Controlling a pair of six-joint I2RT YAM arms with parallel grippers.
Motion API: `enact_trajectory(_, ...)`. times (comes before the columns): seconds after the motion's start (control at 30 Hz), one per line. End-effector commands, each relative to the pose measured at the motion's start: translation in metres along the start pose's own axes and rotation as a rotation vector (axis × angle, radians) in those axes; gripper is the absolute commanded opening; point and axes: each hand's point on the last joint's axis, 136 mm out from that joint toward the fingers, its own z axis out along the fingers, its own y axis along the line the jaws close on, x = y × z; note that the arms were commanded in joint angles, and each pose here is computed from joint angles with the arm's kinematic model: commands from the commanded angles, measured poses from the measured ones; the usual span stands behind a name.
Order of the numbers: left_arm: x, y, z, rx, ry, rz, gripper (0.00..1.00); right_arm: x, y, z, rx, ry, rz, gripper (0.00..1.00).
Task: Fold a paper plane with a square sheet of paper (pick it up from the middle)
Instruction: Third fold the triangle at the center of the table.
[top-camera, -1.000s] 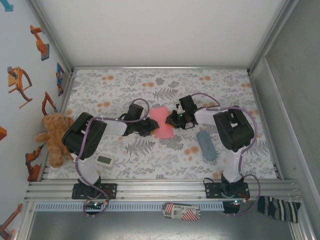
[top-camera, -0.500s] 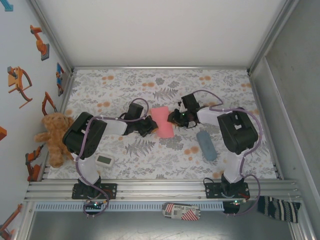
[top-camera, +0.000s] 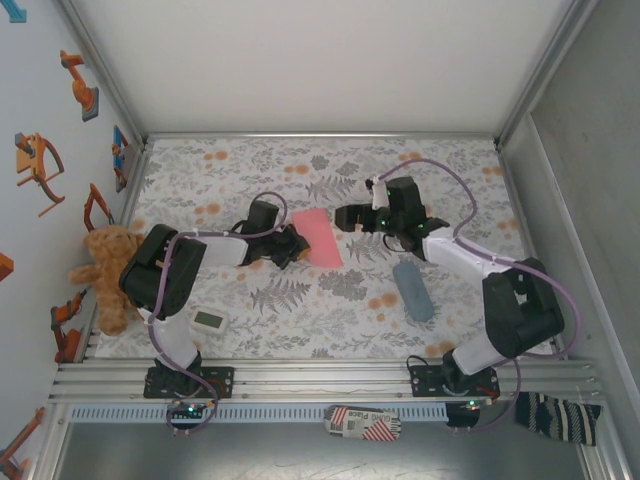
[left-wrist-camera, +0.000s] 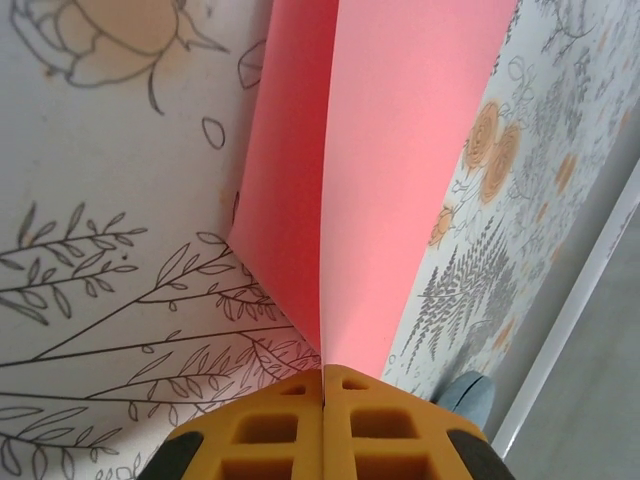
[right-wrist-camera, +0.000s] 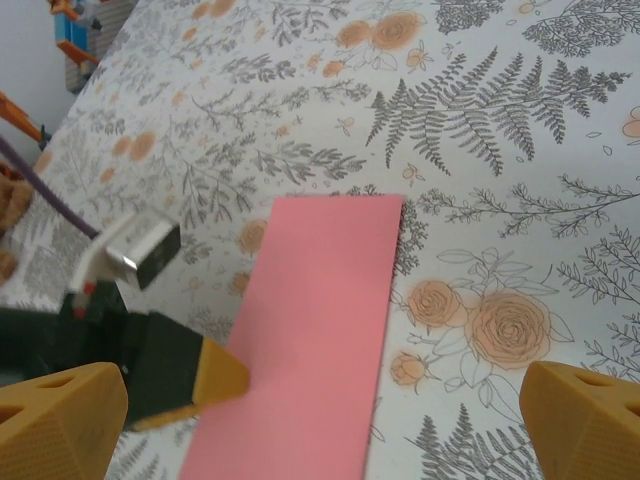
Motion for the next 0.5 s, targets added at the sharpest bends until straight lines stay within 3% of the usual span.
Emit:
enact_trajectory(0.0, -0.002, -0.020, -0.012, 0.034, 0.006, -0.014, 0.02, -0.007, 0.018, -0.004, -0.066, -0.084, -0.175, 0.99)
enact_trajectory(0.23, -0.003, -0.017, -0.011, 0.021, 0.009, -0.040, 0.02, 0.014, 0.028, 0.013, -0.075, 0.032, -0.279, 0.85)
enact_trajectory(0.47, -0.002, -0.017, -0.012, 0.012, 0.017, -0.048, 0.02, 0.038, 0.031, 0.017, -0.059, 0.034, -0.350, 0.84)
